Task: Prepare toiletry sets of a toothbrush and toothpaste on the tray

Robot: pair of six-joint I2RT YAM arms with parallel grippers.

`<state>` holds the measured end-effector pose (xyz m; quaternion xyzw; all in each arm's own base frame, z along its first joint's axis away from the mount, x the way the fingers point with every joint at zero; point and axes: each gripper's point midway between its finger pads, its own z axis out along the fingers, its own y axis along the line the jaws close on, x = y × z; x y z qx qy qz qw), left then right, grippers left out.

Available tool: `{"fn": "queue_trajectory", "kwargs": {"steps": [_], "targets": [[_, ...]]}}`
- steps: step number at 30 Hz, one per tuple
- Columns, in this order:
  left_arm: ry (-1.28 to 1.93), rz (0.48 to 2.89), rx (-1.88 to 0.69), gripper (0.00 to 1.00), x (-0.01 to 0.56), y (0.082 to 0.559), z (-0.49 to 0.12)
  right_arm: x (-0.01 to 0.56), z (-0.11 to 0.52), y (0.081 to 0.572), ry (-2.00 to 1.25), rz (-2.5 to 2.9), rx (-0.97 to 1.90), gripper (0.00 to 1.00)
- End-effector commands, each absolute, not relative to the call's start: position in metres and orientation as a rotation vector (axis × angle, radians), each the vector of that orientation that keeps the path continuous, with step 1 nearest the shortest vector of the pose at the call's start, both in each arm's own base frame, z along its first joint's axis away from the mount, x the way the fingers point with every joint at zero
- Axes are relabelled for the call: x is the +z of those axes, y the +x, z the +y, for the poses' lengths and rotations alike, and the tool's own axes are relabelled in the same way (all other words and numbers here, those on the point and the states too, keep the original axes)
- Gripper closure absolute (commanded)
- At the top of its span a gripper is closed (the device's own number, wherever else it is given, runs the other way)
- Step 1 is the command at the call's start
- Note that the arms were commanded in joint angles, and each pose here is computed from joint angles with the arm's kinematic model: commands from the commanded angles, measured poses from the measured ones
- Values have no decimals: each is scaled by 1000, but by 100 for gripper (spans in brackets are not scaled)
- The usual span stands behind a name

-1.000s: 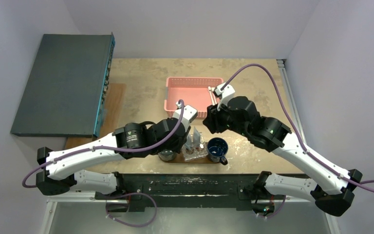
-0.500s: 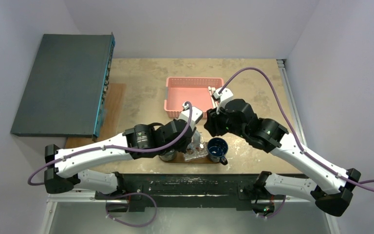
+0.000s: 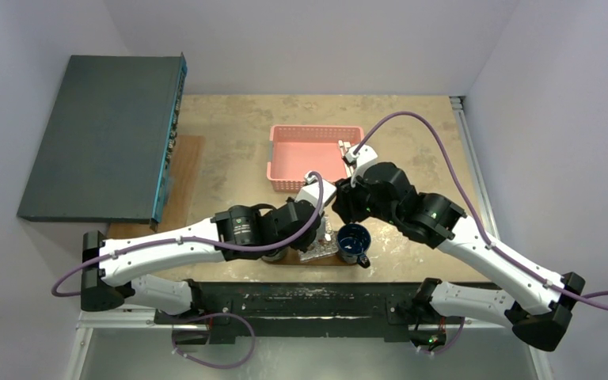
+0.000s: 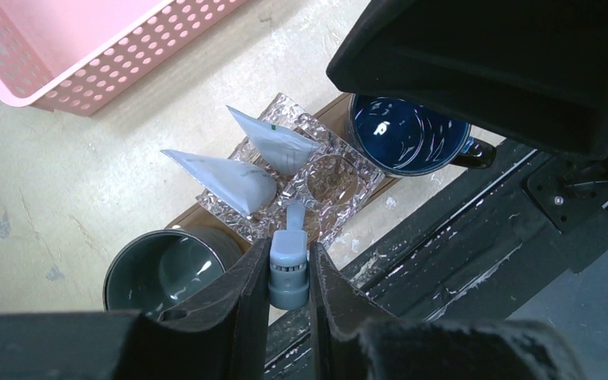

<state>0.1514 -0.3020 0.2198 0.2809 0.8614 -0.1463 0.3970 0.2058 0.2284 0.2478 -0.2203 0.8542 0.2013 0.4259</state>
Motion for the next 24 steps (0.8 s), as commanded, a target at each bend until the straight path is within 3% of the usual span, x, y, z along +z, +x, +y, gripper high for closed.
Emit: {"fn": "queue_trajectory", "kwargs": {"steps": [1, 24], "targets": [[683, 2140, -372, 100, 223, 155, -309, 250, 231, 209, -529, 2121, 513, 54], [681, 2096, -275, 100, 207, 150, -308, 241, 231, 211, -522, 2139, 495, 53]]}}
